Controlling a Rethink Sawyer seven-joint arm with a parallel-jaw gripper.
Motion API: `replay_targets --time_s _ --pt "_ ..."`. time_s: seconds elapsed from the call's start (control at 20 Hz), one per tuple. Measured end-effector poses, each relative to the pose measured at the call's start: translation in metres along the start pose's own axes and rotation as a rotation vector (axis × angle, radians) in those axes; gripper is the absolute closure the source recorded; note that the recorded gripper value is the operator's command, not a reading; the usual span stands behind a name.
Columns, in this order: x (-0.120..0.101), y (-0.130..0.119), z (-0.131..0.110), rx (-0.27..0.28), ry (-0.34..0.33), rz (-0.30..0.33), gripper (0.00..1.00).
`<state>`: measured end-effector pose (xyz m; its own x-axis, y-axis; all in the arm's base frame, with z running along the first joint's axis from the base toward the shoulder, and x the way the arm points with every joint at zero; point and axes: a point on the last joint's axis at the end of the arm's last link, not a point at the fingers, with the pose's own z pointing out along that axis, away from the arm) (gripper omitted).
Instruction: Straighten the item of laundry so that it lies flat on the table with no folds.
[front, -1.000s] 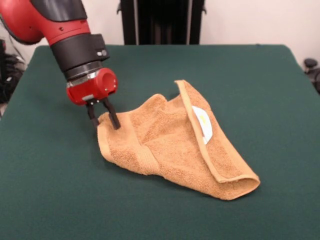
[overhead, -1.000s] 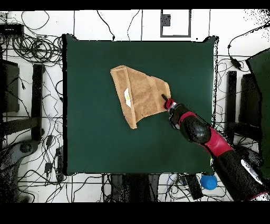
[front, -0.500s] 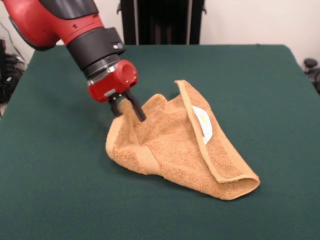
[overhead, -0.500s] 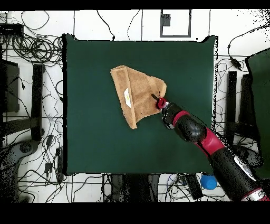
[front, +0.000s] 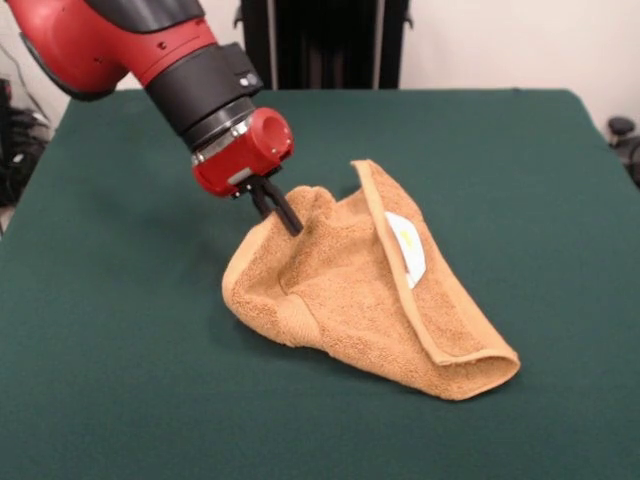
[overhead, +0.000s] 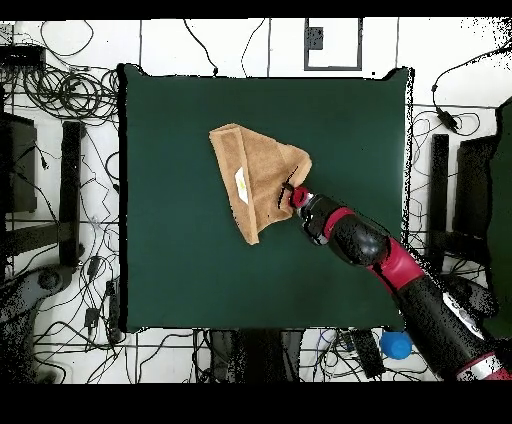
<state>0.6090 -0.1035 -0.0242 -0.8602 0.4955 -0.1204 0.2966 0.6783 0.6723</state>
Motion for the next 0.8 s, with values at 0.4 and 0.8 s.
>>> replay_targets --time_s 0.4,0.8 --pt "-0.001 0.001 -0.003 0.005 0.011 -0.005 1.00" --pt "-0.005 0.008 -0.024 0.036 0.004 -0.049 1.00"
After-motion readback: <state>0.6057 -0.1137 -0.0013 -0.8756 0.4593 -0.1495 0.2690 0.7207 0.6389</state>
